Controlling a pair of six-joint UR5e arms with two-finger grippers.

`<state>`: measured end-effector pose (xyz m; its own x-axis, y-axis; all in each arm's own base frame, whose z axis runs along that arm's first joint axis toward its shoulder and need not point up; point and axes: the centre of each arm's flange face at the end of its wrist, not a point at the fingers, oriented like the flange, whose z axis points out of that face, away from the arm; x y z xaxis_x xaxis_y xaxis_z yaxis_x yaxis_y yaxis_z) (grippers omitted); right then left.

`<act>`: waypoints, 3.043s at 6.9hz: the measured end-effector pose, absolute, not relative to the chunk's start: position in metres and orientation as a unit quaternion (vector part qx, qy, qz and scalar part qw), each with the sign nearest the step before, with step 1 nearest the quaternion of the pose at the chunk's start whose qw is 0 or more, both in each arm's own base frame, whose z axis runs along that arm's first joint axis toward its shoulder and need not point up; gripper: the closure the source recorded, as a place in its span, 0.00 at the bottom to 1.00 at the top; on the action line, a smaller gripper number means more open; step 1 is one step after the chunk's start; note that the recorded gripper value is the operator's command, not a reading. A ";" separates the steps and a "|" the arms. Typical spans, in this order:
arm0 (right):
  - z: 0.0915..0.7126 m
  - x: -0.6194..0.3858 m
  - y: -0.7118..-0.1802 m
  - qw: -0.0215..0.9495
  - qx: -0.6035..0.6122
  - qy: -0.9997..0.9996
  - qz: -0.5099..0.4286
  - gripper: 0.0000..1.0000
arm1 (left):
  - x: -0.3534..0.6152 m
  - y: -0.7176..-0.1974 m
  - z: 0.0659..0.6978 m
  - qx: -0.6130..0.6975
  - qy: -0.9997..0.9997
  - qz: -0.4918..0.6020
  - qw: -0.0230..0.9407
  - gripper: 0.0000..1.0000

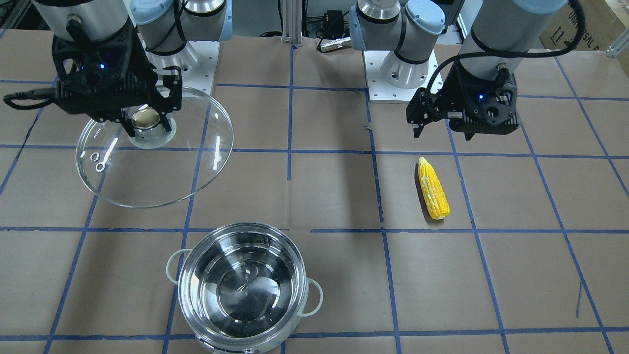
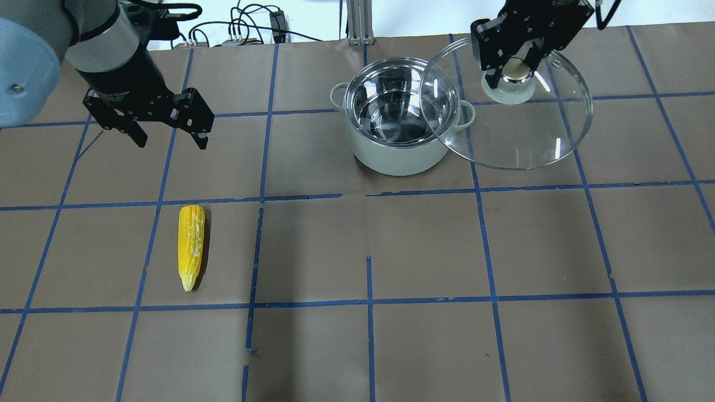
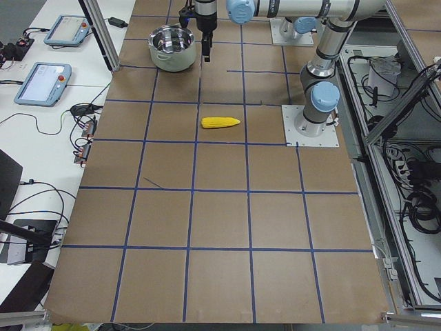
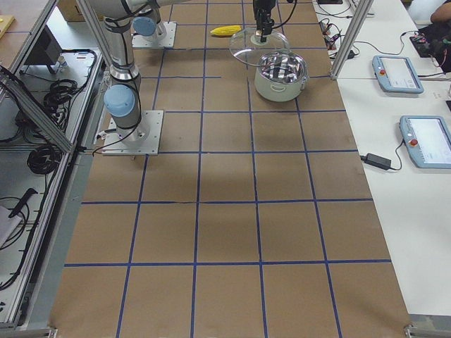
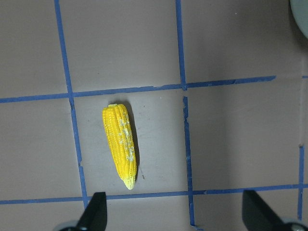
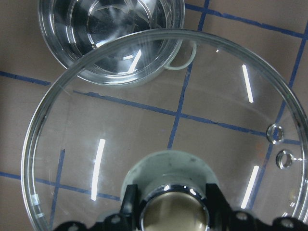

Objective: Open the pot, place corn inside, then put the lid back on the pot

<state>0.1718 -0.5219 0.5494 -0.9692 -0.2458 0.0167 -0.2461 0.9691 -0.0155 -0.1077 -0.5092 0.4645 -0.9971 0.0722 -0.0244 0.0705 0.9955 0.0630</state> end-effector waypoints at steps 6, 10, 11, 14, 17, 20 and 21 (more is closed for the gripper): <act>0.522 0.161 -0.482 0.011 0.117 -0.993 -0.012 0.90 | -0.114 -0.500 0.307 0.022 0.998 0.066 0.002 0.00; 0.514 0.146 -0.497 0.014 0.107 -0.994 -0.008 0.91 | -0.038 -0.524 0.262 0.006 0.998 0.066 0.000 0.00; 0.512 0.140 -0.500 0.014 0.100 -0.995 -0.008 0.91 | -0.009 -0.529 0.240 -0.003 0.998 0.066 -0.003 0.00; 0.512 0.136 -0.501 0.015 0.093 -0.995 -0.011 0.91 | 0.021 -0.515 0.191 -0.014 0.998 0.063 -0.006 0.04; 0.513 0.136 -0.499 0.013 0.091 -0.996 -0.010 0.91 | 0.017 -0.507 0.180 -0.032 0.997 0.069 -0.006 0.65; 0.514 0.136 -0.501 0.013 0.090 -0.996 -0.006 0.91 | 0.016 -0.508 0.181 -0.035 0.997 0.070 -0.008 0.78; 0.514 0.137 -0.501 0.013 0.090 -0.996 -0.006 0.91 | 0.012 -0.512 0.187 -0.038 0.997 0.066 -0.007 0.78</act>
<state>0.1365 -0.5010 0.5140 -0.9833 -0.1802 0.0240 -0.1799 0.9836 0.0139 0.0121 -0.5120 0.1868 -0.9971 -0.0763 0.0081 -0.0745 0.9884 0.1324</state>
